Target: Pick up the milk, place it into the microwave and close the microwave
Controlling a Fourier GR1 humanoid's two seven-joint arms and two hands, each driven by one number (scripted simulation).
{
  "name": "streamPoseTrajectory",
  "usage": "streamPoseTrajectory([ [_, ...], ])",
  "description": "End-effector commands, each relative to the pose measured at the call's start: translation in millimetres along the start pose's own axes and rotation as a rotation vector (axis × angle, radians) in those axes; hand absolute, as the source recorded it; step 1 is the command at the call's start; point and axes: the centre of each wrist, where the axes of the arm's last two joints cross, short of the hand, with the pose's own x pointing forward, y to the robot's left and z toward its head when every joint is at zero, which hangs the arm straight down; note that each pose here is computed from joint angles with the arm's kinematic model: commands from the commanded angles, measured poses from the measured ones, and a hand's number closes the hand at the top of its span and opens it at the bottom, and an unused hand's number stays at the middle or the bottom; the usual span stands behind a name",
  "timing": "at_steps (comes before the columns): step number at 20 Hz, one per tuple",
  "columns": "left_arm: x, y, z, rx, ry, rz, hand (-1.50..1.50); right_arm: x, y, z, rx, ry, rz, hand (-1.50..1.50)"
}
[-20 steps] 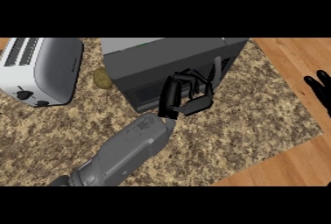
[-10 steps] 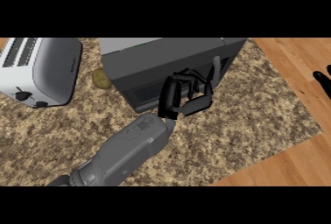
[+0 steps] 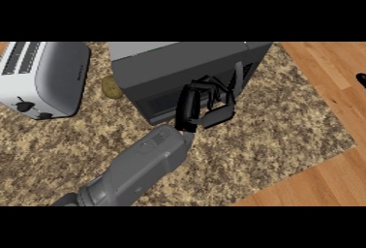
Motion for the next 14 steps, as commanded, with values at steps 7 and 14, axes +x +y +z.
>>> streamPoseTrajectory([
  [7, 6.4, 4.1, -24.1, 0.028, -0.001, -0.007, 1.5, 4.5, 1.3, -8.1, 0.074, -0.011, -0.051, -1.5],
  [14, 0.0, 7.6, -19.3, 0.038, -0.008, -0.004, 1.5, 5.4, 0.1, -6.8, 0.094, 0.01, -0.08, -1.5],
])
